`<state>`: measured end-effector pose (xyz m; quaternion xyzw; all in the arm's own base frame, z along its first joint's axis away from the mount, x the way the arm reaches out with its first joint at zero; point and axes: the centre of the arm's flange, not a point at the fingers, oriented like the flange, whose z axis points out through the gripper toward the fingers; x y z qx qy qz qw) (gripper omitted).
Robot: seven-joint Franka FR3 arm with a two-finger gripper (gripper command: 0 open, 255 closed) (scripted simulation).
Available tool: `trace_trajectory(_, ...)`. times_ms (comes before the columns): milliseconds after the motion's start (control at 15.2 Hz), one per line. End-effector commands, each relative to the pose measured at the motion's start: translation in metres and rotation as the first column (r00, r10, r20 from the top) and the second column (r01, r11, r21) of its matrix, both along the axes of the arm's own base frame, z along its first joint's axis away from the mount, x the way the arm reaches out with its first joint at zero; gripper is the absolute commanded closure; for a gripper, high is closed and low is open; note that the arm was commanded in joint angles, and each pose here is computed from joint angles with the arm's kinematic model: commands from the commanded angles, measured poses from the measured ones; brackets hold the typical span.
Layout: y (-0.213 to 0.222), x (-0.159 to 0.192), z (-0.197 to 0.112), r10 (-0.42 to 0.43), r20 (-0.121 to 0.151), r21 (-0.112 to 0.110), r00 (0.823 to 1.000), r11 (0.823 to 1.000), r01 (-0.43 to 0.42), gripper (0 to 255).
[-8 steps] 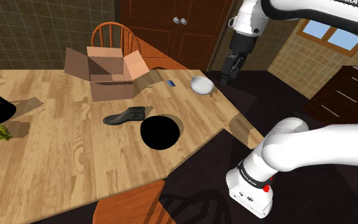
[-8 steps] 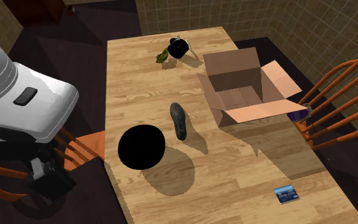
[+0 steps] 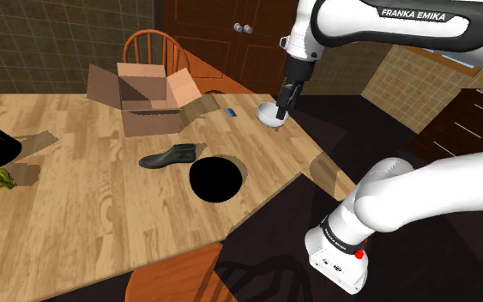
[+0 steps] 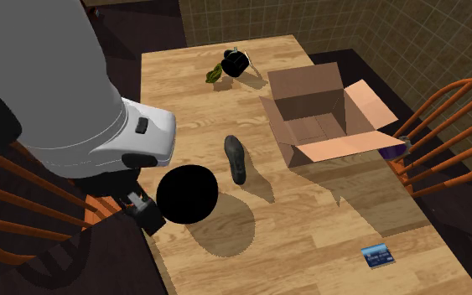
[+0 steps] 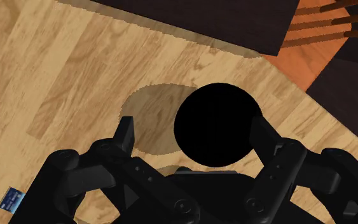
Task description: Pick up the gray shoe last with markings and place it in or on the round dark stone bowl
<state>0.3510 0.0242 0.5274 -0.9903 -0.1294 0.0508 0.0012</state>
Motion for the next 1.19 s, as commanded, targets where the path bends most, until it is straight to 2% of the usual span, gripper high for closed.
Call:
trace_trajectory(0,0.003,0.021,-0.017,0.055,0.005,-0.002,0.998,0.998,-0.055,0)
trace_trajectory(264,0.011,0.06,-0.05,0.159,0.01,-0.006,0.987,0.987,-0.159,0)
trace_trajectory(528,0.023,0.099,-0.083,0.262,0.014,-0.01,0.965,0.965,-0.262,0)
trace_trajectory(792,0.039,0.136,-0.116,0.362,0.018,-0.015,0.932,0.932,-0.362,0)
trace_trajectory(1122,0.065,0.18,-0.156,0.481,0.023,-0.022,0.876,0.877,-0.481,0)
